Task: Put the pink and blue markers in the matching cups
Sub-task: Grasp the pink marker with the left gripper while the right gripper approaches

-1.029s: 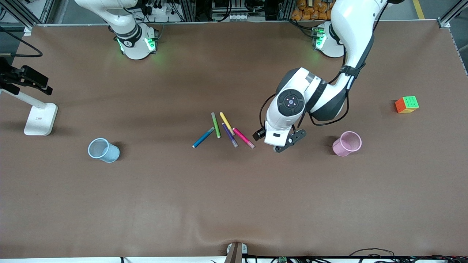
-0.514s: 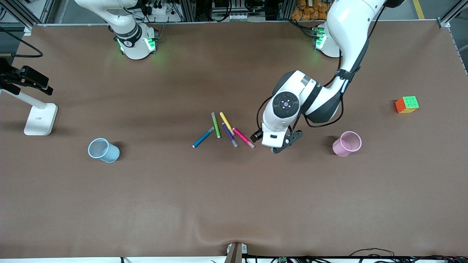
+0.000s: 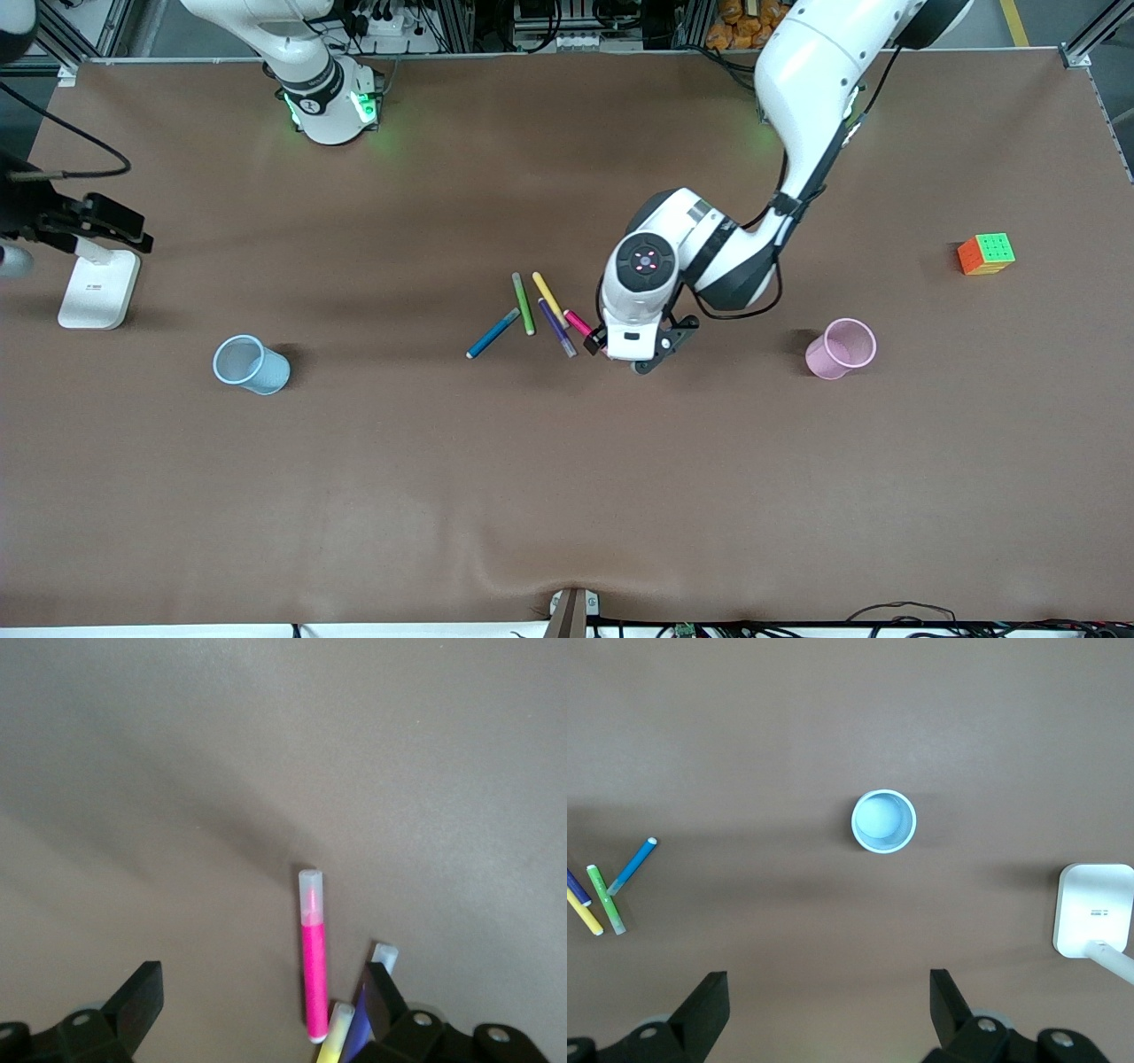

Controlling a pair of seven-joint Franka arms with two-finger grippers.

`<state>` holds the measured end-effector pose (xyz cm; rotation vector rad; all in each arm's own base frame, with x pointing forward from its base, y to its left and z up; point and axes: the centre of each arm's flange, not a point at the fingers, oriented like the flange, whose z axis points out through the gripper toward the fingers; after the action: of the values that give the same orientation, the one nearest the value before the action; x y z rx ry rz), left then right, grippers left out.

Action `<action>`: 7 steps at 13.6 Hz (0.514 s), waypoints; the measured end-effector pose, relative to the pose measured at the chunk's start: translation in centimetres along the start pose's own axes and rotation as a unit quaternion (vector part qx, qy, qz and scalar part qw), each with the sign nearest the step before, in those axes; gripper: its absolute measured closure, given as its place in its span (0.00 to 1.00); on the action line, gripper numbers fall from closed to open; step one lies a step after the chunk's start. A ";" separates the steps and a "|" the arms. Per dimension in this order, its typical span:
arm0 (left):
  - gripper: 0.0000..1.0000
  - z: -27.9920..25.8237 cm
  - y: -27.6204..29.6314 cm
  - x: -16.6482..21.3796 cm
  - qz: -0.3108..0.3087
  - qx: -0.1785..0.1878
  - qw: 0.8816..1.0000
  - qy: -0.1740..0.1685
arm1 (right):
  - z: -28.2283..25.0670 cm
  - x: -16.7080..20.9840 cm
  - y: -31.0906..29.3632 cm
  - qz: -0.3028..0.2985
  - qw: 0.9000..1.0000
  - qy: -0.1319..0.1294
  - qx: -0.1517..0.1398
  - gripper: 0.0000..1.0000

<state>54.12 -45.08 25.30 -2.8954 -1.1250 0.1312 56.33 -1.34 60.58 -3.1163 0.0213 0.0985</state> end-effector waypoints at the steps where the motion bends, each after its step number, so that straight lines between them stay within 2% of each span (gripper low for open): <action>1: 0.00 0.9 0.2 -0.5 -0.006 0.000 1.000 0.004 | 0.2 0.4 -0.2 -0.002 1.000 0.004 0.000 0.00; 7: 0.00 4.6 0.6 -1.9 -0.025 0.005 1.000 0.001 | 1.5 1.9 -2.1 -0.018 1.000 0.018 -0.001 0.00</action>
<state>52.75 -46.77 20.82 -2.8553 -1.1909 0.1325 58.19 0.80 59.04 -3.1187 -0.0354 0.0420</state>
